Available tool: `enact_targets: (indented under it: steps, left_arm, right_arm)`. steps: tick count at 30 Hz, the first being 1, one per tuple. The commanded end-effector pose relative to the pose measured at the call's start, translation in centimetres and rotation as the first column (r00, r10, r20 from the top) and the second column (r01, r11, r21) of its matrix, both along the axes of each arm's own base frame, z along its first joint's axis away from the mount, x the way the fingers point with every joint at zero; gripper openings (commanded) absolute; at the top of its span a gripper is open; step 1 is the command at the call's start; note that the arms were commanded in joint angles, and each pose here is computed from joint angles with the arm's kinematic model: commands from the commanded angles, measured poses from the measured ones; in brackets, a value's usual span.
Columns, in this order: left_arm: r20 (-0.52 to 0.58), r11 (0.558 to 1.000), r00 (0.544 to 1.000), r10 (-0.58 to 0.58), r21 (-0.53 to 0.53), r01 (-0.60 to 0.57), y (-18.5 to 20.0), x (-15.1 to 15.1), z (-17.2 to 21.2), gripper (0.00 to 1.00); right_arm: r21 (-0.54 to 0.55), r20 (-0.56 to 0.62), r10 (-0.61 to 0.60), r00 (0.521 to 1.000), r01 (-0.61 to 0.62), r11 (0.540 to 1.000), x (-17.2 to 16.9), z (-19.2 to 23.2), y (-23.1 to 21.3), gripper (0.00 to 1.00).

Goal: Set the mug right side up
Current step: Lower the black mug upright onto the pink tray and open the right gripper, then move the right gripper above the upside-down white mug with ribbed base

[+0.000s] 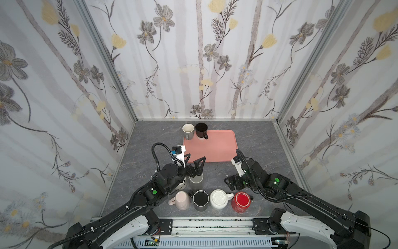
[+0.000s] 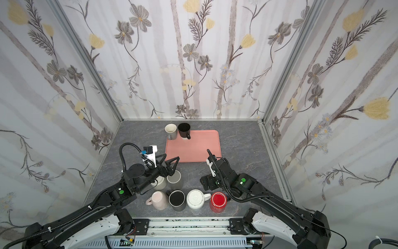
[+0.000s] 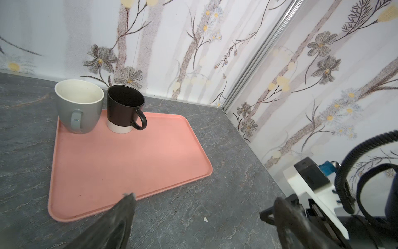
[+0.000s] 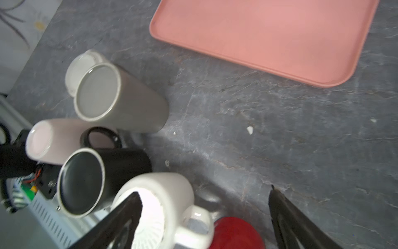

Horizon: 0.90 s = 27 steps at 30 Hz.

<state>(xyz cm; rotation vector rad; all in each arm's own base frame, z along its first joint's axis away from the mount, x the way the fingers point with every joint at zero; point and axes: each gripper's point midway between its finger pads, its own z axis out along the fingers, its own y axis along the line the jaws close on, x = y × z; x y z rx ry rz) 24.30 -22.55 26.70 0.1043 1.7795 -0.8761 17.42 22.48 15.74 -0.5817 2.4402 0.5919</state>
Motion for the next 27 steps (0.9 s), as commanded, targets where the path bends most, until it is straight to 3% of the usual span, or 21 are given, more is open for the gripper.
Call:
enact_targets:
  steps: [1, 5, 11, 16, 27]
  left_arm:
    - [0.018, 0.999, 1.0, 0.017, -0.035, -0.016, 0.2, 0.1, 0.8, 1.0]
    - [0.016, 0.999, 1.0, 0.021, -0.028, -0.021, 0.3, 0.2, 0.7, 1.0]
    - [0.015, 0.999, 0.999, 0.039, -0.022, -0.039, 0.8, 0.3, 0.9, 1.0]
    - [0.02, 0.999, 0.999, 0.047, -0.019, -0.047, 1.1, 0.2, 1.1, 1.0]
    - [0.017, 0.998, 0.998, 0.063, -0.025, -0.062, 2.0, 0.0, 0.7, 1.0]
  right_arm:
    - [-0.035, -0.085, 0.074, 0.994, -0.077, 0.996, -3.1, -1.2, 0.7, 1.0]
    - [-0.062, -0.065, 0.188, 0.98, -0.192, 0.979, -5.7, -2.0, 2.8, 1.0]
    - [-0.157, -0.039, 0.269, 0.962, -0.271, 0.95, -6.8, -3.4, 4.3, 1.0]
    - [-0.269, -0.019, 0.284, 0.959, -0.279, 0.922, -6.6, -4.8, 4.6, 1.0]
    - [-0.328, -0.011, 0.248, 0.969, -0.237, 0.914, -5.4, -6.9, 5.1, 0.97]
